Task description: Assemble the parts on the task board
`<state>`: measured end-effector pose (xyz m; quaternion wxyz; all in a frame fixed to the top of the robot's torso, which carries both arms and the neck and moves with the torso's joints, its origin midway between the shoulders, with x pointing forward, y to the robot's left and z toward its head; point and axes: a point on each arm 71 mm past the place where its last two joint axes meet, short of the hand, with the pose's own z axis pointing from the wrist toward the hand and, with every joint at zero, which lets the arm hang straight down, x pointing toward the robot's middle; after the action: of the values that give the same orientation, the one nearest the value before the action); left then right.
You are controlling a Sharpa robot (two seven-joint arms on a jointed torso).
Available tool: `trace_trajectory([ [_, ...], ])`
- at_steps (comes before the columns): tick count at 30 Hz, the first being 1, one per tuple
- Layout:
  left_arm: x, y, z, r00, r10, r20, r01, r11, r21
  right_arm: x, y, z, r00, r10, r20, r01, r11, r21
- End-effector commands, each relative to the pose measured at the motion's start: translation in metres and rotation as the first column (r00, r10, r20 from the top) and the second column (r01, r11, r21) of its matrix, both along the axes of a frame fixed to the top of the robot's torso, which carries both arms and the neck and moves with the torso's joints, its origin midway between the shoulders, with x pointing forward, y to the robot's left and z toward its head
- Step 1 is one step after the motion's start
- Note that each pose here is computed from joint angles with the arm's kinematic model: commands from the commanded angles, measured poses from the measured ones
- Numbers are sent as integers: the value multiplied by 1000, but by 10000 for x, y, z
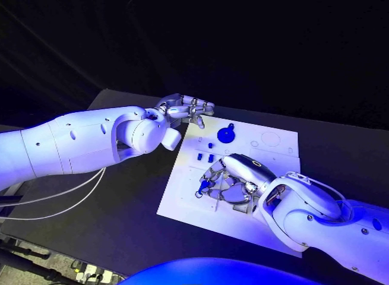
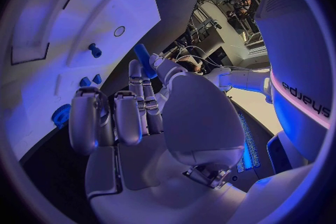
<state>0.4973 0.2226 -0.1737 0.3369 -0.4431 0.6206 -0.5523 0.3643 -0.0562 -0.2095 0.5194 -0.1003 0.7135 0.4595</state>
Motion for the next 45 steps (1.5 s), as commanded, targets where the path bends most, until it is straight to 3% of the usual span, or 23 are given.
trace_trajectory([
  [1, -7, -28, 9, 1000, -23, 6, 23, 1000, -6, -13, 33, -26, 999, 21, 48, -21, 1000, 7],
  [19, -9, -33, 7, 1000, -27, 3, 27, 1000, -6, 34, 89, -242, 998, 14, 65, -13, 1000, -24],
  [45, -9, -50, 5, 999, -33, 0, 33, 999, -7, 82, 119, -339, 998, 5, 63, -1, 997, -71],
])
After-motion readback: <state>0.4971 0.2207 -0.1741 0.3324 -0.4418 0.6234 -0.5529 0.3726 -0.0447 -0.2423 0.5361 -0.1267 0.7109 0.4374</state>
